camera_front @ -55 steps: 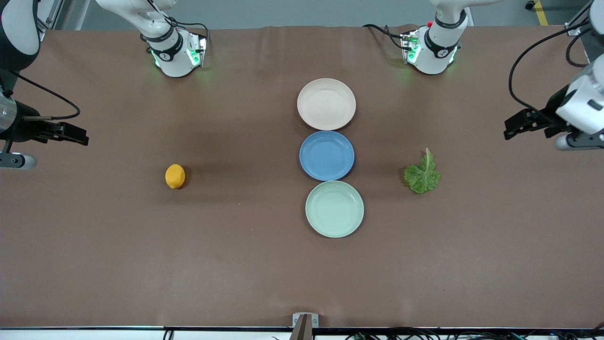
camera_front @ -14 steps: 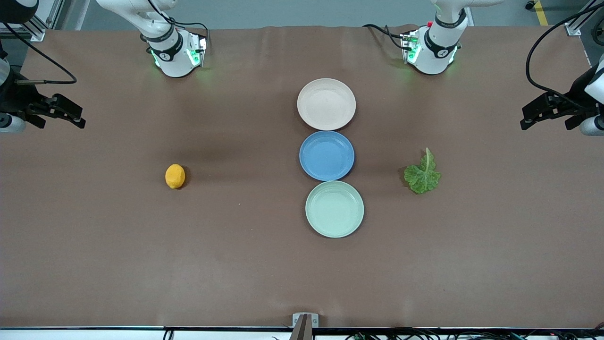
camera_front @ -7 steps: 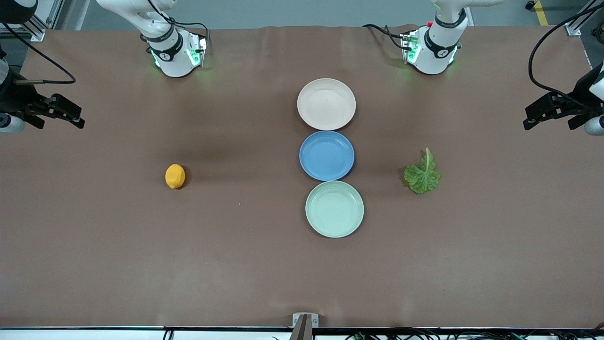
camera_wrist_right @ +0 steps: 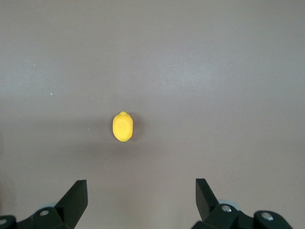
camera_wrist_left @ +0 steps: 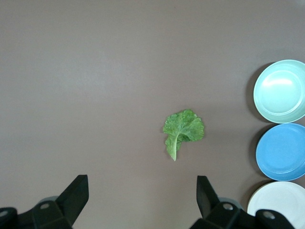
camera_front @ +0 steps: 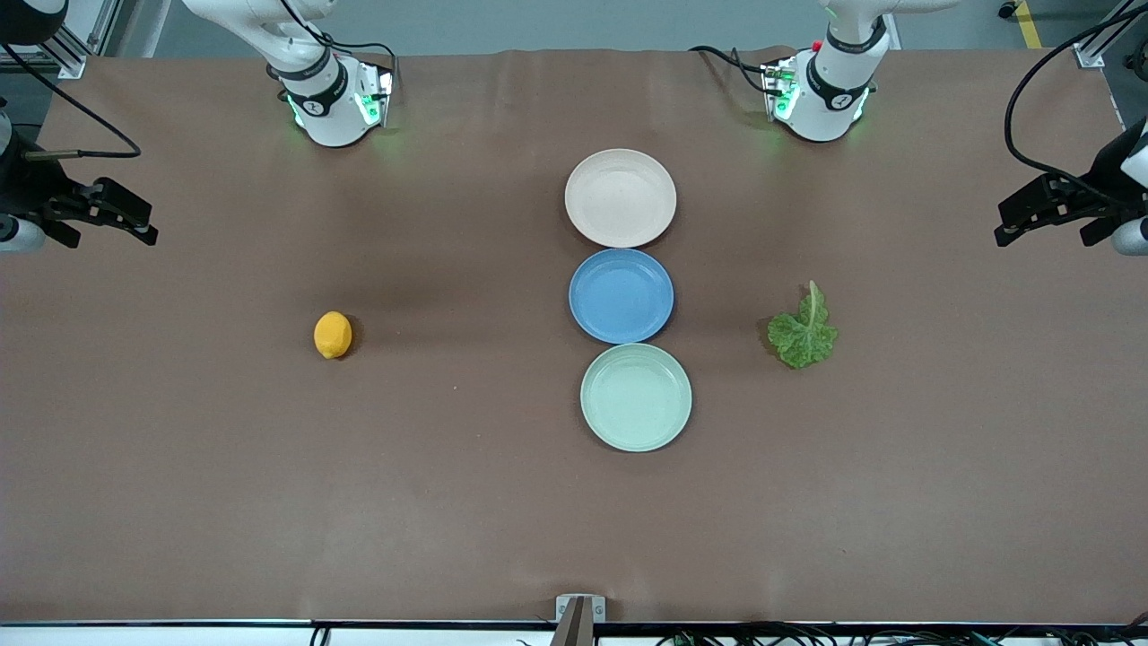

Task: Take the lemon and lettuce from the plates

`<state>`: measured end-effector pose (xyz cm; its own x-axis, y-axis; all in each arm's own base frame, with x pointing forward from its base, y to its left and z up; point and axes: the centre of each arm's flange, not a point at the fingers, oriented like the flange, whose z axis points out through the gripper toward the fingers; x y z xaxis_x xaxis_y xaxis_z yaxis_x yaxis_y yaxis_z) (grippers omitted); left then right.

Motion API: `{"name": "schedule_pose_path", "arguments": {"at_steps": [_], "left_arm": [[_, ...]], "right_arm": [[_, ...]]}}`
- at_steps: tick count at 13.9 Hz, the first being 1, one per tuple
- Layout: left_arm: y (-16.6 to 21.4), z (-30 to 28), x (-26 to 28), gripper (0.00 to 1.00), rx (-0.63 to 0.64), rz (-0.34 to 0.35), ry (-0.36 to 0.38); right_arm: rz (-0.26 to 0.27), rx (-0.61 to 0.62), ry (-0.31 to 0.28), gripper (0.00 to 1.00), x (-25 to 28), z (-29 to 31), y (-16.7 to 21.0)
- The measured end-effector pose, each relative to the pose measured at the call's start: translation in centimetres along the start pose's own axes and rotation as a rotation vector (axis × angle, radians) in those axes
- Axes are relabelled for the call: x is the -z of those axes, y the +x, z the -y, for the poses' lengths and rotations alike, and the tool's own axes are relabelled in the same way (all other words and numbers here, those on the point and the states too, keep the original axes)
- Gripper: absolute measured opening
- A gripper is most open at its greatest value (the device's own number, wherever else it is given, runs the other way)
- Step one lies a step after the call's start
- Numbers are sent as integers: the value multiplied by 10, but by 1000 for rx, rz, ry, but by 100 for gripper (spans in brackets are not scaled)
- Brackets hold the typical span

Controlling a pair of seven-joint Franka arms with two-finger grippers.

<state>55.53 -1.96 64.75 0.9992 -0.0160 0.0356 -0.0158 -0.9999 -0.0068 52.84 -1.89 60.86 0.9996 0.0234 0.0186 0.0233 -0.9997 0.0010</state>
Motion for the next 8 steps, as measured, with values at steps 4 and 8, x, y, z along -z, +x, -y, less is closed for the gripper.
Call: {"name": "schedule_pose_path", "arguments": {"at_steps": [4,8], "left_arm": [[0,0,6,100,0,-12,0],[0,0,6,100,0,-12,0]], "right_arm": [[-5,0,0,100,2,0,1],[-5,-25,1,100,2,1,2]]}}
